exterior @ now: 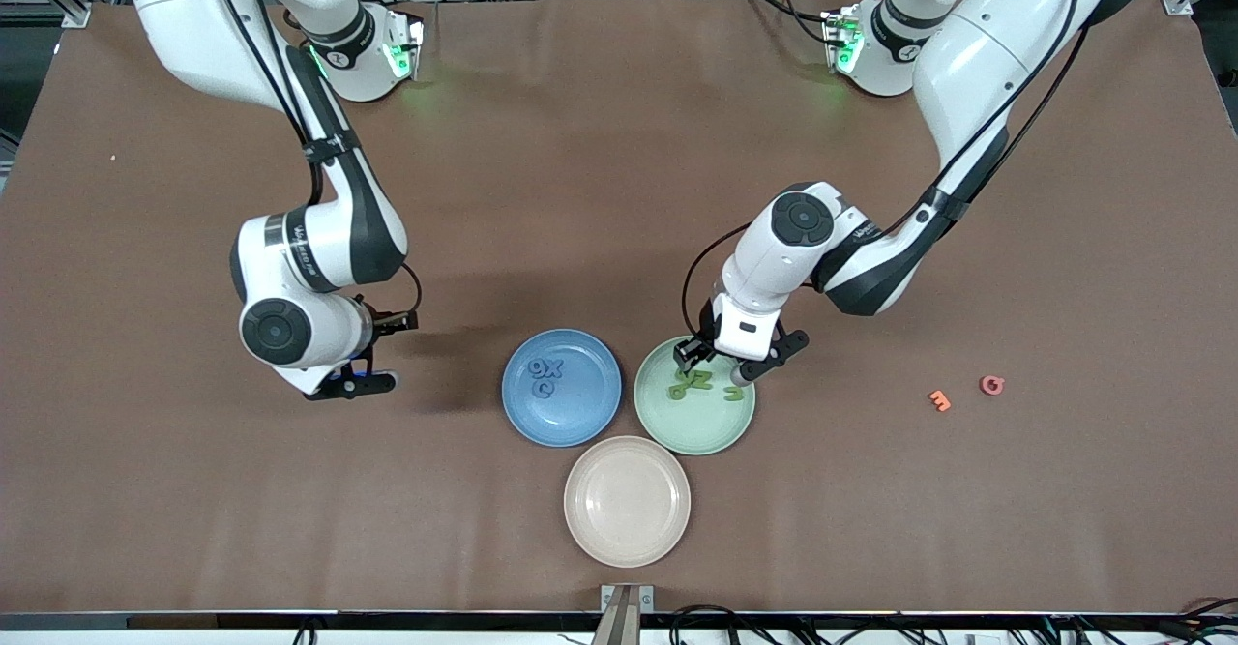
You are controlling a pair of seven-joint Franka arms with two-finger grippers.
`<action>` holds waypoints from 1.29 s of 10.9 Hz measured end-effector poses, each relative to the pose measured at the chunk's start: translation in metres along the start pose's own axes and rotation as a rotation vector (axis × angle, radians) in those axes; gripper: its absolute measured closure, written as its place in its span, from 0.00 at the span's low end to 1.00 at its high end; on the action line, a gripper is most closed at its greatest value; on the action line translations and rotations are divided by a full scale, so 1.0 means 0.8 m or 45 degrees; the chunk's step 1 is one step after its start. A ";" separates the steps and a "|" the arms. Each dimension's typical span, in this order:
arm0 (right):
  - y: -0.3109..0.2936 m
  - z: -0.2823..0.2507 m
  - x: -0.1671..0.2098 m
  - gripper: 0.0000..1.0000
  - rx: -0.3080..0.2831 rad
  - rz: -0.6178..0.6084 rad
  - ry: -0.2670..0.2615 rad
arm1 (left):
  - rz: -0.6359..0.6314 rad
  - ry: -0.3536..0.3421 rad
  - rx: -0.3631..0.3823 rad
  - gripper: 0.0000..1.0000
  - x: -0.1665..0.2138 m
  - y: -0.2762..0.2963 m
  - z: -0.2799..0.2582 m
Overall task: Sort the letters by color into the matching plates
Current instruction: 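Drop the green letter onto the green plate while the right gripper reaches the blue E, then grasp the blue E with the right gripper while the left gripper withdraws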
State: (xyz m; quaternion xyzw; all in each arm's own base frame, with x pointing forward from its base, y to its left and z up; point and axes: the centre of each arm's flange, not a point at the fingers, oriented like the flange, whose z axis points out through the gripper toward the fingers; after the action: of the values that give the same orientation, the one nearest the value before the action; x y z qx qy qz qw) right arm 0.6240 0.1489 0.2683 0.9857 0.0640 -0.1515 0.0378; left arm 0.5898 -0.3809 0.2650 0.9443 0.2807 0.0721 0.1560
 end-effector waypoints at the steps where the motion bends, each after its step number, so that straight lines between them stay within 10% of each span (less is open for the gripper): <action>1: 0.022 0.011 -0.009 0.13 0.011 -0.027 0.017 | 0.005 0.020 0.003 0.34 0.008 -0.001 0.001; 4: 0.090 0.061 -0.043 0.19 0.044 -0.057 0.055 | -0.042 0.162 0.025 0.00 0.097 -0.028 -0.020; 9: 0.124 0.120 -0.088 0.24 0.019 -0.074 0.158 | 0.047 0.266 0.265 0.00 0.278 -0.178 -0.058; 14: 0.179 0.143 -0.116 0.25 0.012 0.019 0.139 | 0.331 0.111 0.498 0.00 0.297 -0.221 -0.078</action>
State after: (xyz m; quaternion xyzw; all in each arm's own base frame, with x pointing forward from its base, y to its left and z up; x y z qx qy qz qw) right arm 0.5222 -0.0138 0.1953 0.9931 0.0580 -0.0976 0.0307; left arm 0.6837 -0.0932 0.2758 0.9807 0.1720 0.0765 -0.0526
